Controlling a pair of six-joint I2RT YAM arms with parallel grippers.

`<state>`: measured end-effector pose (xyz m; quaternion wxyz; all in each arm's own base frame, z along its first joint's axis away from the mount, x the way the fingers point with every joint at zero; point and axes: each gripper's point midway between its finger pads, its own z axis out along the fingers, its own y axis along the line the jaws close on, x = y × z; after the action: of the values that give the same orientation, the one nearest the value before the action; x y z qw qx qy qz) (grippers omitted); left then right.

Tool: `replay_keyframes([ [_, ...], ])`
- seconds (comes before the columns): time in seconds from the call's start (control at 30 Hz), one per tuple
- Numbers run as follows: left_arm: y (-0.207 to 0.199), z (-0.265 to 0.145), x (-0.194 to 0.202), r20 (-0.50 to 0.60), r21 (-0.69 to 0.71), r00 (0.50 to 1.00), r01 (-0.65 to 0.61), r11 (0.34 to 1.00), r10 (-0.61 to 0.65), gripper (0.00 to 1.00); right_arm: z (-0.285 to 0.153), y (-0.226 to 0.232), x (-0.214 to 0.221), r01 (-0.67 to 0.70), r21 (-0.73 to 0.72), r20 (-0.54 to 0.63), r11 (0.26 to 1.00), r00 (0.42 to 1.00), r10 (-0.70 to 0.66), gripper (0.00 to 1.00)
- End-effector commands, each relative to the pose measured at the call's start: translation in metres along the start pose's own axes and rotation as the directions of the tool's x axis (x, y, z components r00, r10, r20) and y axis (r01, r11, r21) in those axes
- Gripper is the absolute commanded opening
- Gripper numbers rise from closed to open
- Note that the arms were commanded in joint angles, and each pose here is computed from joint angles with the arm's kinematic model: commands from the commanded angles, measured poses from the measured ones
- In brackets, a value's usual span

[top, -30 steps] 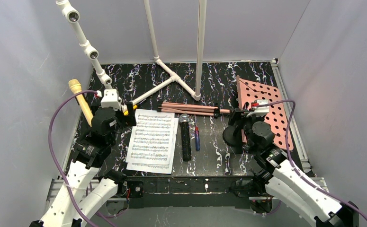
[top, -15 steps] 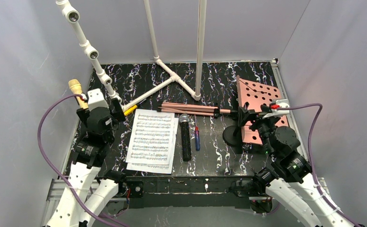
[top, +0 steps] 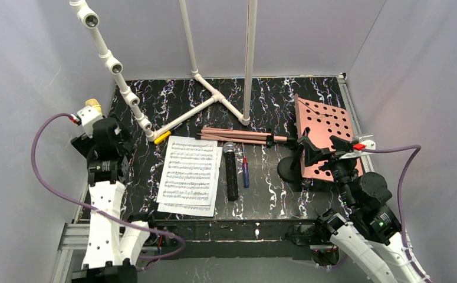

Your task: Pack up the instrument practice props

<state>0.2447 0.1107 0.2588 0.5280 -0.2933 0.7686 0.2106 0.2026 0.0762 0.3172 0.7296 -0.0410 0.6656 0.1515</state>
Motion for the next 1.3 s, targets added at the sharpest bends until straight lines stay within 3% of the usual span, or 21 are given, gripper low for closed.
replay_keyframes([
  [0.0, 0.001, 0.011, -0.030, 0.010, -0.004, 0.984, 0.179, 0.984, -0.179, 0.97, -0.006, 0.002, -0.016, -0.022, -0.022, 0.047, 1.000, 0.999, 0.023, 0.99],
  [0.4, -0.009, 0.078, -0.047, -0.078, -0.018, 0.972, 0.220, 0.975, -0.220, 0.93, -0.009, 0.006, -0.017, -0.032, -0.050, 0.059, 0.998, 0.998, 0.035, 0.99],
  [0.77, -0.017, 0.136, -0.024, -0.184, -0.067, 0.966, 0.173, 0.983, -0.183, 0.84, -0.007, 0.007, -0.013, -0.028, -0.052, 0.047, 0.998, 0.998, 0.030, 0.99],
  [1.07, -0.014, 0.158, 0.000, -0.271, -0.089, 0.961, 0.039, 0.995, -0.062, 0.69, -0.004, 0.007, -0.010, -0.021, -0.045, 0.032, 0.999, 0.999, 0.022, 0.99],
  [1.23, -0.009, 0.145, -0.021, -0.217, -0.066, 0.976, 0.004, 0.998, -0.018, 0.51, -0.002, 0.007, -0.007, -0.015, -0.040, 0.020, 0.999, 1.000, 0.016, 0.99],
  [1.27, -0.007, 0.142, -0.025, -0.202, -0.069, 0.979, 0.005, 0.998, -0.019, 0.43, -0.002, 0.007, -0.007, -0.015, -0.039, 0.018, 0.999, 1.000, 0.015, 0.99],
])
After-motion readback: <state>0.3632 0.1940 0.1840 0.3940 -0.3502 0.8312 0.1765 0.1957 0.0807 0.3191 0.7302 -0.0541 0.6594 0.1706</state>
